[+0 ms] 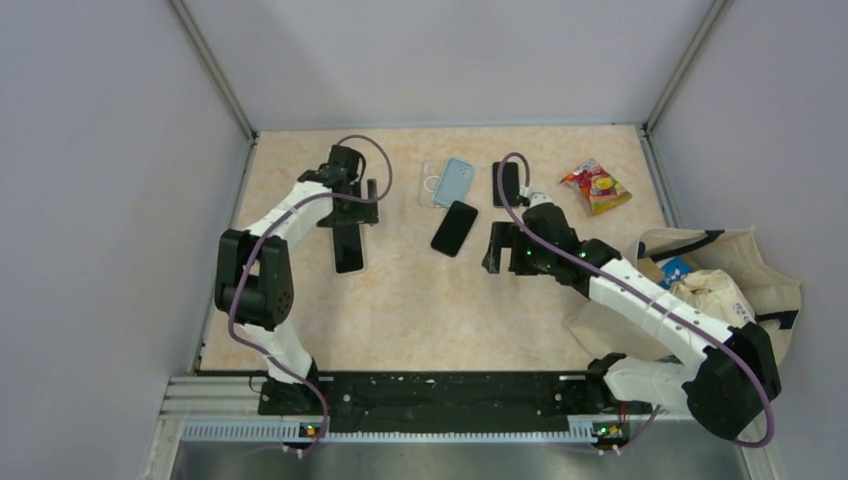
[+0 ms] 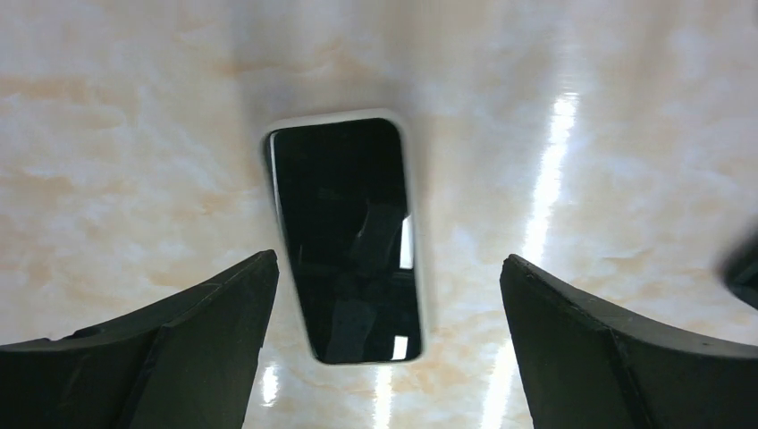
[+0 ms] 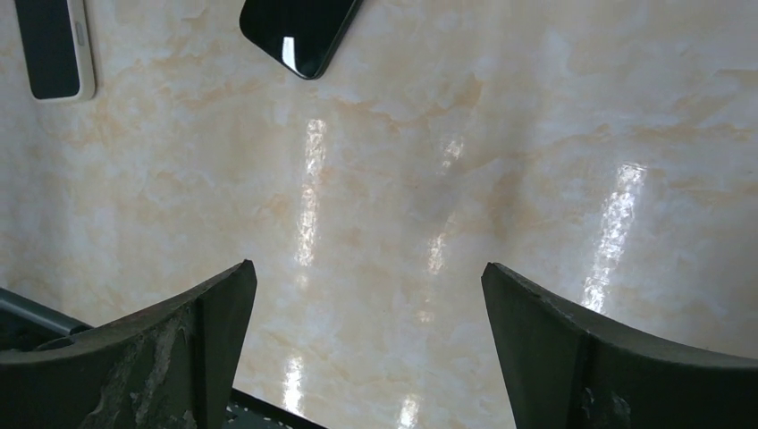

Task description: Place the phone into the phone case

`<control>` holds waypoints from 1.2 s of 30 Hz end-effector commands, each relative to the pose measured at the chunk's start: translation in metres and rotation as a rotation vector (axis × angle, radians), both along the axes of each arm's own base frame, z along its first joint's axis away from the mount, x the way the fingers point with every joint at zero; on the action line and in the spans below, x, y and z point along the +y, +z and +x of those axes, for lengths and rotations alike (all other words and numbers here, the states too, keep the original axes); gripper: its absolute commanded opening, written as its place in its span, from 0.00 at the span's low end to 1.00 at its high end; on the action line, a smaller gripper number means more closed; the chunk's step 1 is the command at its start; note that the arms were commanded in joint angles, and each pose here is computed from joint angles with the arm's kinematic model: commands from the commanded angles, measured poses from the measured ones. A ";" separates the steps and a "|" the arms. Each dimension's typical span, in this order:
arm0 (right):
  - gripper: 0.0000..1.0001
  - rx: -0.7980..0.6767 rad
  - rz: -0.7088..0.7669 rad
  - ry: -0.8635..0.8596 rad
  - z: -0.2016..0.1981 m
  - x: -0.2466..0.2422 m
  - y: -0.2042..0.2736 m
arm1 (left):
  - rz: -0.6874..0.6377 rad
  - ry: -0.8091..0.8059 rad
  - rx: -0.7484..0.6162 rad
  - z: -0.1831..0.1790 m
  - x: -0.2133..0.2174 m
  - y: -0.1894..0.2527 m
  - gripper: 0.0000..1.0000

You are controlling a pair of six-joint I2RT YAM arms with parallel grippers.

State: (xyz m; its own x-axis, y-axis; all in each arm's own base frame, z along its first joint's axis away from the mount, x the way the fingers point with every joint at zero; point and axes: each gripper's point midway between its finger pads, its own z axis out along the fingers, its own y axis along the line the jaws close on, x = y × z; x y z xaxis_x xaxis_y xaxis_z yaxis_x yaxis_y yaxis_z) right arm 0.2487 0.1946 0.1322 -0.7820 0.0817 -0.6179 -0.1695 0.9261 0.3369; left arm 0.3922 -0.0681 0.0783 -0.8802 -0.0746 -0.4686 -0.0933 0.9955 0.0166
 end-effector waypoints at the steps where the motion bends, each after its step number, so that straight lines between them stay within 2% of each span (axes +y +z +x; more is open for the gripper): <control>1: 0.97 -0.062 0.022 -0.068 0.026 -0.015 0.028 | -0.102 -0.106 -0.146 0.017 -0.071 0.037 0.99; 7: 0.97 -0.074 0.044 -0.169 0.044 -0.052 0.044 | -0.138 -0.178 -0.200 0.036 -0.166 0.030 0.99; 15: 0.97 -0.060 0.059 -0.190 0.047 -0.069 0.046 | -0.134 -0.265 -0.210 0.051 -0.234 0.005 0.99; 23: 0.97 -0.056 0.056 -0.182 0.047 -0.068 0.044 | -0.126 -0.295 -0.200 0.052 -0.257 -0.016 0.99; 36: 0.97 -0.039 0.047 -0.181 0.042 -0.070 0.034 | -0.151 -0.363 -0.183 0.041 -0.275 -0.026 0.99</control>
